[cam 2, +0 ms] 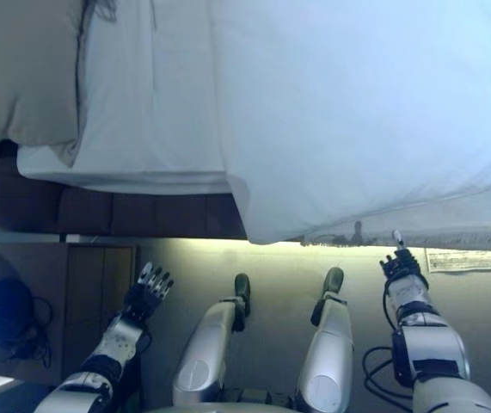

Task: Make the bed neatly

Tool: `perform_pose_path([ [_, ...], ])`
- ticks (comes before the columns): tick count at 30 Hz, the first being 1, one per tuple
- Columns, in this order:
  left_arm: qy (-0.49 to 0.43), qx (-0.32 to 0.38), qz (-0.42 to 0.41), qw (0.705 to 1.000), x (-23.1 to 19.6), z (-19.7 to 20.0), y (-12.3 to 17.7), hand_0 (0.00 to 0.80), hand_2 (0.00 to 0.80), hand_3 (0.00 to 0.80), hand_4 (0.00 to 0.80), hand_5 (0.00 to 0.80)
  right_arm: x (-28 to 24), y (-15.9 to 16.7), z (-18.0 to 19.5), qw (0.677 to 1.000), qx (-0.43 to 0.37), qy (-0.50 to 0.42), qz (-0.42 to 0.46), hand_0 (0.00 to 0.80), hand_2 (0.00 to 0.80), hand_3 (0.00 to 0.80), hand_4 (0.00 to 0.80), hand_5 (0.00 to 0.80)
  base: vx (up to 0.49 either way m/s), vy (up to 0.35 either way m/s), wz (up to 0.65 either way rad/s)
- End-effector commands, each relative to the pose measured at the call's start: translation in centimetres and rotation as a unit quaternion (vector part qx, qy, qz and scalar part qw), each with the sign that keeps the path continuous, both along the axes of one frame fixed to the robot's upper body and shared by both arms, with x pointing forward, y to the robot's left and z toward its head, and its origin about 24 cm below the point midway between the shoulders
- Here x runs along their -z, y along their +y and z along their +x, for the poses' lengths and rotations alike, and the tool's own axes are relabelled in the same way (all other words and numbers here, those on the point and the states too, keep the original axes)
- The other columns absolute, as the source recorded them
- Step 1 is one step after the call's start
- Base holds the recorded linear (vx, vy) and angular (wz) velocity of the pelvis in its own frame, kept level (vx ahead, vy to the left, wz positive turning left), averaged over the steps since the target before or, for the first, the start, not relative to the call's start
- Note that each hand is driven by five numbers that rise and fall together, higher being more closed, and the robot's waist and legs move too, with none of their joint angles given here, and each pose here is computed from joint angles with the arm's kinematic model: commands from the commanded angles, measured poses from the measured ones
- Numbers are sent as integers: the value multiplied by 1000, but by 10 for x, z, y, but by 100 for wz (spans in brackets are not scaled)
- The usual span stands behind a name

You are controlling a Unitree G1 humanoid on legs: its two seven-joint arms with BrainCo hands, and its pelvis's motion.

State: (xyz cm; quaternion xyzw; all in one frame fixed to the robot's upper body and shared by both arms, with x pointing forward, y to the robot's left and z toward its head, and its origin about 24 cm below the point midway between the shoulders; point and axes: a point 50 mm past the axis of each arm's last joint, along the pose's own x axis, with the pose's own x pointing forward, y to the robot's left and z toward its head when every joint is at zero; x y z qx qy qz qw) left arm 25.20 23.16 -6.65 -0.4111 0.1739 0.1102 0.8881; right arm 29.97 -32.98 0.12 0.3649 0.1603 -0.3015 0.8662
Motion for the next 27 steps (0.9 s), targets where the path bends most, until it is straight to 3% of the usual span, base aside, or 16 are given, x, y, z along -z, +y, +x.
perform_pose_path([
  [1, -34, -25, -4, 999, -13, 4, 15, 0, 0, 0, 0, 0, -22, -11, 9, 999, -21, -36, -21, 0, 0, 0, 0, 0, -47, -2, -2],
  [11, -74, -52, -32, 995, -36, 17, 23, 0, 0, 0, 0, 0, -106, -33, 42, 989, -29, -118, -86, 0, 0, 0, 0, 0, -12, -49, 0],
  [27, -124, -68, -51, 989, -43, 4, 39, 0, 0, 0, 0, 0, -212, -24, 73, 965, -51, -186, -178, 0, 0, 0, 0, 0, 49, -41, 8],
])
